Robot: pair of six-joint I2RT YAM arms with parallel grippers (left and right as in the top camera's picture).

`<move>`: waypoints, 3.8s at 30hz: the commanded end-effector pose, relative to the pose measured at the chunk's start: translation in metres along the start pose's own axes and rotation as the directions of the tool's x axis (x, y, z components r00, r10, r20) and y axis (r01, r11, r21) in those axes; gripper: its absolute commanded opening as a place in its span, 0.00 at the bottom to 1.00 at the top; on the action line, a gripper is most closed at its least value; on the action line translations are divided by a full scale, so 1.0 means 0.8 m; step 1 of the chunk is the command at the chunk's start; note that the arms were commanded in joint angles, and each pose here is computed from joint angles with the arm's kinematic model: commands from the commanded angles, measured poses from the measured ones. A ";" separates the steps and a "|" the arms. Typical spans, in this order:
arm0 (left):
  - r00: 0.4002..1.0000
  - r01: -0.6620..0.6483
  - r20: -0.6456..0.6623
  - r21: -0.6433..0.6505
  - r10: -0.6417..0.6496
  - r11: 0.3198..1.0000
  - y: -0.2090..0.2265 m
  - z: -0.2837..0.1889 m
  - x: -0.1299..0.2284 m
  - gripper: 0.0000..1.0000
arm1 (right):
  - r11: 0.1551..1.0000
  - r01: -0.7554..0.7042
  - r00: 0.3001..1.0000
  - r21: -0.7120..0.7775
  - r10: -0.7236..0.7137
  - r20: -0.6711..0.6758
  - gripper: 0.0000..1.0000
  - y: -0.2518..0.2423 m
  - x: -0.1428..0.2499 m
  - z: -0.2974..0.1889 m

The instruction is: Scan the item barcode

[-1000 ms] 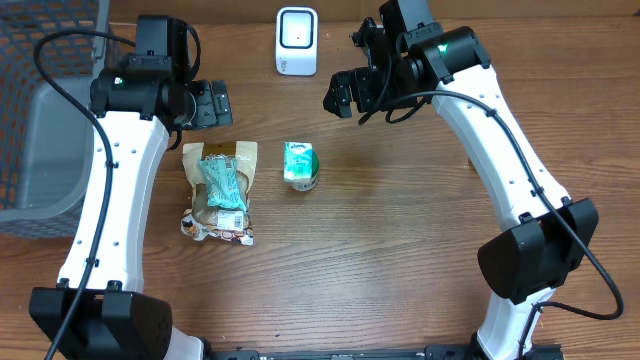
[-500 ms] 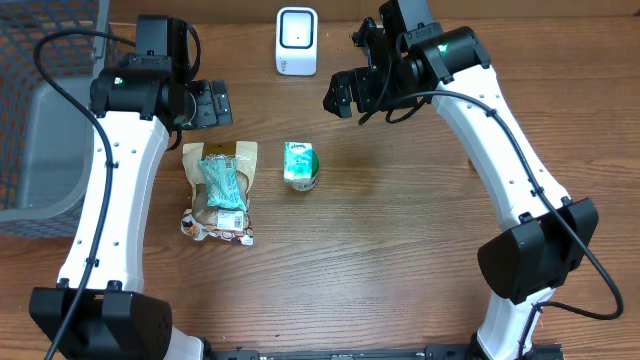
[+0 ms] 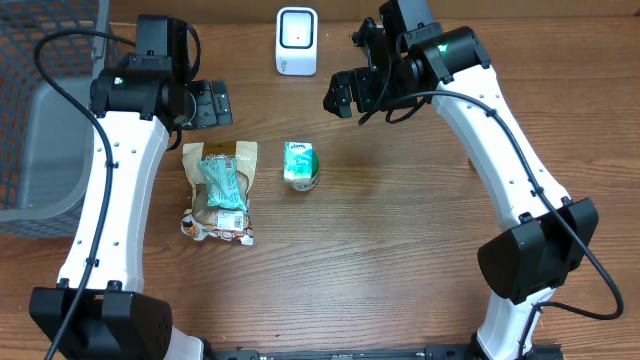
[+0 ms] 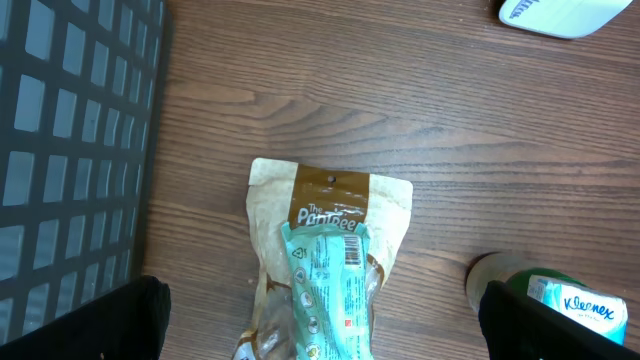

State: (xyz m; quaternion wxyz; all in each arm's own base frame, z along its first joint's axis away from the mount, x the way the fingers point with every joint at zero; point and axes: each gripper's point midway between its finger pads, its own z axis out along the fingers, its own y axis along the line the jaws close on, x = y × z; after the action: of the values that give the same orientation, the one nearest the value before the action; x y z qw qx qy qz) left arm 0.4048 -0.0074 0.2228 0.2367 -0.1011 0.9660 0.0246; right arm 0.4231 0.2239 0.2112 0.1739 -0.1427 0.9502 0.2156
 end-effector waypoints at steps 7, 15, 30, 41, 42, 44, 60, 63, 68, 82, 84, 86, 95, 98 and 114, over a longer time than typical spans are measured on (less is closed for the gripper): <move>0.999 -0.026 0.025 0.002 0.026 1.000 -0.005 -0.008 -0.007 1.00 | 1.000 0.007 0.999 -0.016 -0.006 0.035 1.00 0.008 -0.008 -0.017; 0.999 -0.027 0.025 0.002 0.027 1.000 -0.005 -0.008 -0.007 1.00 | 1.000 0.007 0.999 -0.016 -0.006 0.035 1.00 0.008 -0.008 -0.017; 0.999 -0.027 0.025 0.003 0.027 1.000 -0.006 -0.008 -0.007 1.00 | 1.000 0.007 0.999 -0.016 -0.006 0.035 1.00 0.008 -0.008 -0.017; 0.999 -0.027 0.025 0.003 0.027 1.000 -0.006 -0.008 -0.007 1.00 | 1.000 0.007 0.999 -0.016 -0.006 0.035 1.00 0.008 -0.008 -0.017; 0.999 -0.027 0.025 0.003 0.027 1.000 -0.006 -0.008 -0.007 1.00 | 1.000 0.007 0.999 -0.016 -0.006 0.035 1.00 0.008 -0.008 -0.017; 0.999 -0.027 0.025 0.003 0.027 1.000 -0.006 -0.008 -0.007 1.00 | 1.000 0.007 0.999 -0.016 -0.006 0.035 1.00 0.008 -0.008 -0.017; 0.999 -0.027 0.028 0.003 0.027 1.000 -0.006 -0.008 -0.008 1.00 | 1.000 0.007 0.999 -0.016 -0.006 0.035 1.00 0.008 -0.008 -0.017; 0.999 -0.027 0.028 0.003 0.027 1.000 -0.006 -0.008 -0.008 1.00 | 1.000 0.007 0.999 -0.016 -0.006 0.035 1.00 0.008 -0.008 -0.017; 0.999 -0.027 0.028 0.003 0.027 1.000 -0.006 -0.008 -0.008 1.00 | 1.000 0.007 0.999 -0.016 -0.006 0.035 1.00 0.008 -0.008 -0.017; 0.999 -0.027 0.028 0.003 0.027 1.000 -0.006 -0.008 -0.008 0.99 | 1.000 0.007 0.999 -0.016 -0.006 0.035 1.00 0.008 -0.008 -0.017; 0.999 -0.027 0.028 0.003 0.027 1.000 -0.006 -0.008 -0.008 1.00 | 1.000 0.007 0.999 -0.016 -0.006 0.035 1.00 0.008 -0.008 -0.017; 0.999 -0.027 0.028 0.003 0.027 1.000 -0.006 -0.008 -0.008 1.00 | 1.000 0.007 0.999 -0.016 -0.006 0.035 1.00 0.008 -0.008 -0.017; 0.999 -0.027 0.028 0.003 0.027 1.000 -0.006 -0.008 -0.008 1.00 | 1.000 0.007 0.999 -0.016 -0.006 0.035 1.00 0.008 -0.008 -0.017; 0.999 -0.027 0.028 0.003 0.027 1.000 -0.006 -0.008 -0.008 1.00 | 1.000 0.007 0.999 -0.016 -0.006 0.035 1.00 0.008 -0.008 -0.017; 0.999 -0.027 0.028 0.003 0.027 1.000 -0.006 -0.008 -0.008 1.00 | 0.999 0.016 0.998 -0.035 -0.014 0.056 1.00 0.013 -0.015 -0.017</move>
State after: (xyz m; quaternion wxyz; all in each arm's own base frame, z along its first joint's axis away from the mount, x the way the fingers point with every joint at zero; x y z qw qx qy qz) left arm 0.4048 -0.0074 0.2229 0.2368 -0.1011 0.9660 0.0246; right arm 0.4268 0.2269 0.2140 0.1830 -0.1450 0.9467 0.2220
